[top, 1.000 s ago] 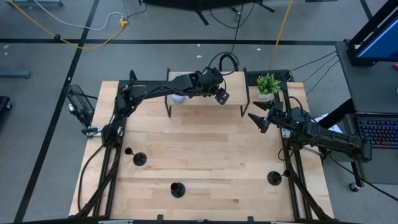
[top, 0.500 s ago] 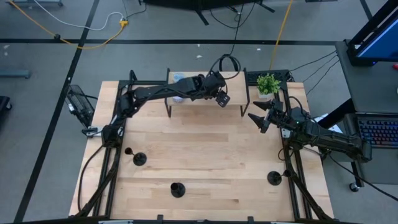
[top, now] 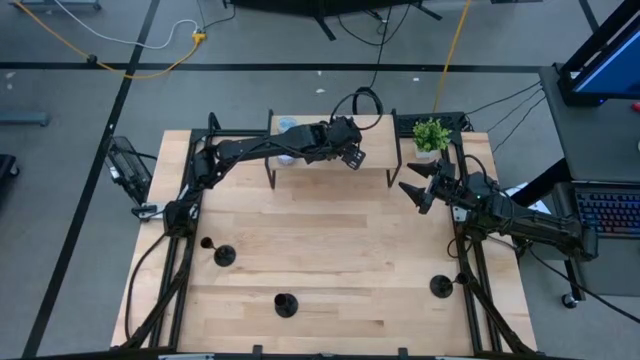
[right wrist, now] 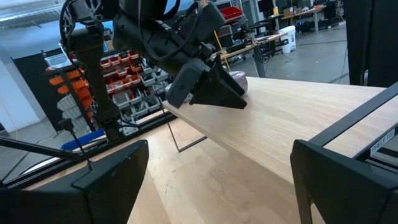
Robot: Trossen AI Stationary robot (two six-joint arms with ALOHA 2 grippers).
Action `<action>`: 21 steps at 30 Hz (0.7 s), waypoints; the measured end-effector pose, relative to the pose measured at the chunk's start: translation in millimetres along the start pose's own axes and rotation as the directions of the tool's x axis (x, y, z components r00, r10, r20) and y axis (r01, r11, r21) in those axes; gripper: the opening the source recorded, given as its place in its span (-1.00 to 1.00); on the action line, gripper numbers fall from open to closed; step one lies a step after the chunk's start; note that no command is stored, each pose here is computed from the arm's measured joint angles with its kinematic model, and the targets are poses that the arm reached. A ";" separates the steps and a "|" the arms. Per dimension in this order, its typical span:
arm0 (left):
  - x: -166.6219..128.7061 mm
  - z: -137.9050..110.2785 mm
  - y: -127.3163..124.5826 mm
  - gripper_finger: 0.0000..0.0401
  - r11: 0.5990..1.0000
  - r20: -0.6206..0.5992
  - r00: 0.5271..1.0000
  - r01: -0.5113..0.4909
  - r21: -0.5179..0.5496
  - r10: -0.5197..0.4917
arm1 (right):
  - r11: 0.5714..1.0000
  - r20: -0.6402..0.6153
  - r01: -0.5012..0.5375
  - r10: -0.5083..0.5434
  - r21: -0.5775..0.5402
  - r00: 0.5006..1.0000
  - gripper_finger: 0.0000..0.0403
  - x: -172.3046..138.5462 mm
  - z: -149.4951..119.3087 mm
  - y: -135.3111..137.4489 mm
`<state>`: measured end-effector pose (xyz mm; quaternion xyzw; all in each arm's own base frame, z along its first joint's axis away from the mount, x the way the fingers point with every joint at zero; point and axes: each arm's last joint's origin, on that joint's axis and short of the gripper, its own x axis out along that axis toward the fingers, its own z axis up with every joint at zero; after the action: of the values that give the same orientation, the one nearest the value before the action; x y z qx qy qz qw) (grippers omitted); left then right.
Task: Pick & Place candle stick holders
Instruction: Put the pink scented candle on the shelf
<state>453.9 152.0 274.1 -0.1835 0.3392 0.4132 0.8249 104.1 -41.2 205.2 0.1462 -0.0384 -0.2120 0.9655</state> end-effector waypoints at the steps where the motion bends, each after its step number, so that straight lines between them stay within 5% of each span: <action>1: 0.0 0.4 -0.2 0.21 1.000 0.004 1.000 0.002 -0.007 -0.002 | 1.000 0.000 0.000 0.000 0.000 1.000 0.93 0.0 0.0 0.0; 10: -13.2 22.7 -12.9 0.21 0.993 0.190 0.975 0.120 -0.009 -0.116 | 1.000 0.000 0.000 0.000 0.000 1.000 0.93 0.0 0.0 0.0; 21: -1.7 33.5 5.6 0.21 1.000 0.242 0.970 0.010 -0.009 -0.008 | 1.000 0.000 0.000 0.000 0.000 1.000 0.93 0.0 0.0 0.0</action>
<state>462.3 173.8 298.8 -0.1376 0.2333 0.4306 0.8609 104.0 -41.3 205.2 0.1462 -0.0383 -0.2122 0.9655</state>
